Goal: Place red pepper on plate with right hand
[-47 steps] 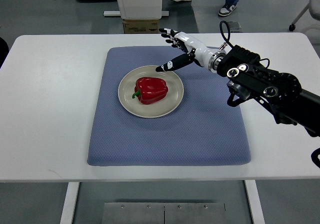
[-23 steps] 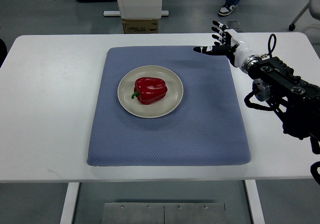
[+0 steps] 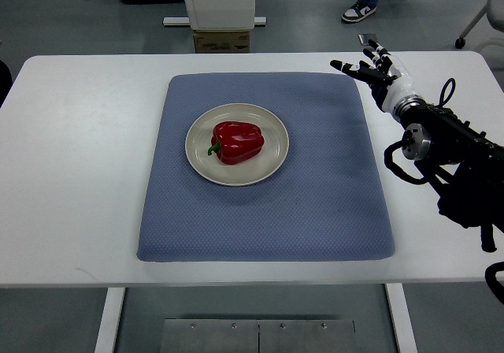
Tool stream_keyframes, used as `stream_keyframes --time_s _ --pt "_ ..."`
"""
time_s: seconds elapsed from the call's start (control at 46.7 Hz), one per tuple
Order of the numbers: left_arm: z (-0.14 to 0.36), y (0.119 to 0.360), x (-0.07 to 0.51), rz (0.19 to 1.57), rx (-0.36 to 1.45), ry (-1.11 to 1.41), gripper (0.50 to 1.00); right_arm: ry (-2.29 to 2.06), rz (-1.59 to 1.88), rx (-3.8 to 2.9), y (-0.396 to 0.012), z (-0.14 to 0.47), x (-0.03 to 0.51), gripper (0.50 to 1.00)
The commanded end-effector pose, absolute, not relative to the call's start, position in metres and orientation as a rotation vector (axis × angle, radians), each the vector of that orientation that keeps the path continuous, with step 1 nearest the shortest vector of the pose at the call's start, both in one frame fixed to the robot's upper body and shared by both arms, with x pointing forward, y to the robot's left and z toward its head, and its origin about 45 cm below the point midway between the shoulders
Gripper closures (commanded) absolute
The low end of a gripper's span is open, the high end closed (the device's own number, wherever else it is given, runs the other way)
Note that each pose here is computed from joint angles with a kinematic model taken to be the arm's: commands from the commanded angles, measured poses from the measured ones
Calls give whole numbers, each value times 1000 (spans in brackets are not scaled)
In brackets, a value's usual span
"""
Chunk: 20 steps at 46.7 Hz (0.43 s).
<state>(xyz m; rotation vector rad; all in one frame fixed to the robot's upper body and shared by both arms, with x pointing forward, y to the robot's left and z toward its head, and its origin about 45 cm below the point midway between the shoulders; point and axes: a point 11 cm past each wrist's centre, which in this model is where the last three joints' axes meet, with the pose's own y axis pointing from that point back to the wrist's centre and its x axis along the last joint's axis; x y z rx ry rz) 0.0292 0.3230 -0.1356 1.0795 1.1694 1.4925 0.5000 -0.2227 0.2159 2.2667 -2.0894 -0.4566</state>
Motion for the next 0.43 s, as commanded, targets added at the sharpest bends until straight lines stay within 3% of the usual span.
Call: stream_keyframes --time_s 0.0,0.407 --pt "-136 323 30 1493 1079 1169 500 -2099 -457 2258 -225 216 500 500" --pt "-136 323 29 1492 1080 1170 500 -2094 -482 2232 -229 203 494 500"
